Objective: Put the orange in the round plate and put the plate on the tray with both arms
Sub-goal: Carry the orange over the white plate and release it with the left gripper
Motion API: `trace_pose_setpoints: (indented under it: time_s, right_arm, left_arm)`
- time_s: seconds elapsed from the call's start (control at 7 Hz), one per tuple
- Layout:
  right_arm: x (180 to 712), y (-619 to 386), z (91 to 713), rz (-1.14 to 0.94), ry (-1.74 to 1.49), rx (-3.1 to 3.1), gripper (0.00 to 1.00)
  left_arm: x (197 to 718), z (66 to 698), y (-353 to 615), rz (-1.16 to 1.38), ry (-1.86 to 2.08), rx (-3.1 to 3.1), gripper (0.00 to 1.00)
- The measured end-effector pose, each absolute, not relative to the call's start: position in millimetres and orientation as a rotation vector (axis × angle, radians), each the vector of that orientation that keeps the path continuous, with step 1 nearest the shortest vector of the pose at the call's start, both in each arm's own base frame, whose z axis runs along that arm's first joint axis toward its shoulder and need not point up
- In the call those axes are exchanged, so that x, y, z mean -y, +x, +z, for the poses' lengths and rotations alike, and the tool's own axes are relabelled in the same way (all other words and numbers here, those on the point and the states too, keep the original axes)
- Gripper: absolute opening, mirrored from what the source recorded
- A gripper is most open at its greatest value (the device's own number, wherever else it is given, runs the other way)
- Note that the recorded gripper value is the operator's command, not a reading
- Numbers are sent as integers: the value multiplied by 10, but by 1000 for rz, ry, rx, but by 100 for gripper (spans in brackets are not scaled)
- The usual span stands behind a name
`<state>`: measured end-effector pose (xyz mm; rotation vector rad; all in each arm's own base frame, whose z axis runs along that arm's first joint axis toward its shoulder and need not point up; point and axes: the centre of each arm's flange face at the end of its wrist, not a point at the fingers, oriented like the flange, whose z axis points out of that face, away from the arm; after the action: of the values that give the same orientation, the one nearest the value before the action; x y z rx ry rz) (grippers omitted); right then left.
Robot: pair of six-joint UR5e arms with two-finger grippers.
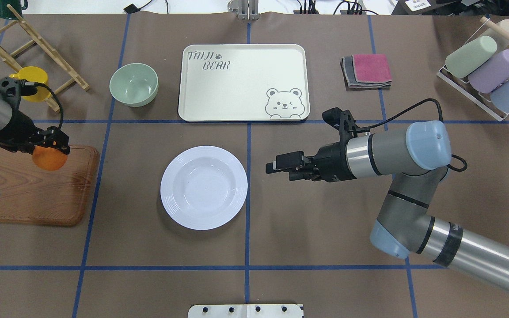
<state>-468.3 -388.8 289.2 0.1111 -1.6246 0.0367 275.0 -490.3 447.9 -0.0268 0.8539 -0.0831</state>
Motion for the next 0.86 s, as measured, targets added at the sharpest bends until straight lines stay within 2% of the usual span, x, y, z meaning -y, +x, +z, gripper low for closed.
trace_pose_setpoints:
  time_s: [0.29, 0.57, 0.71, 0.86]
  right_arm:
    - [3831, -4911, 2832, 64, 152, 1626, 91]
    - [3921, -5117, 2791, 71, 204, 1614, 90]
    - [3936, -5187, 2818, 58, 226, 1601, 90]
    - [3910, -5287, 2865, 54, 234, 1587, 90]
  left_arm:
    - [4974, 3384, 3191, -152, -72, -866, 77]
    - [4774, 2658, 3847, -196, -97, -883, 79]
    - [4685, 2394, 4071, -210, -111, -891, 81]
    - [4589, 2217, 4244, -221, -124, -896, 91]
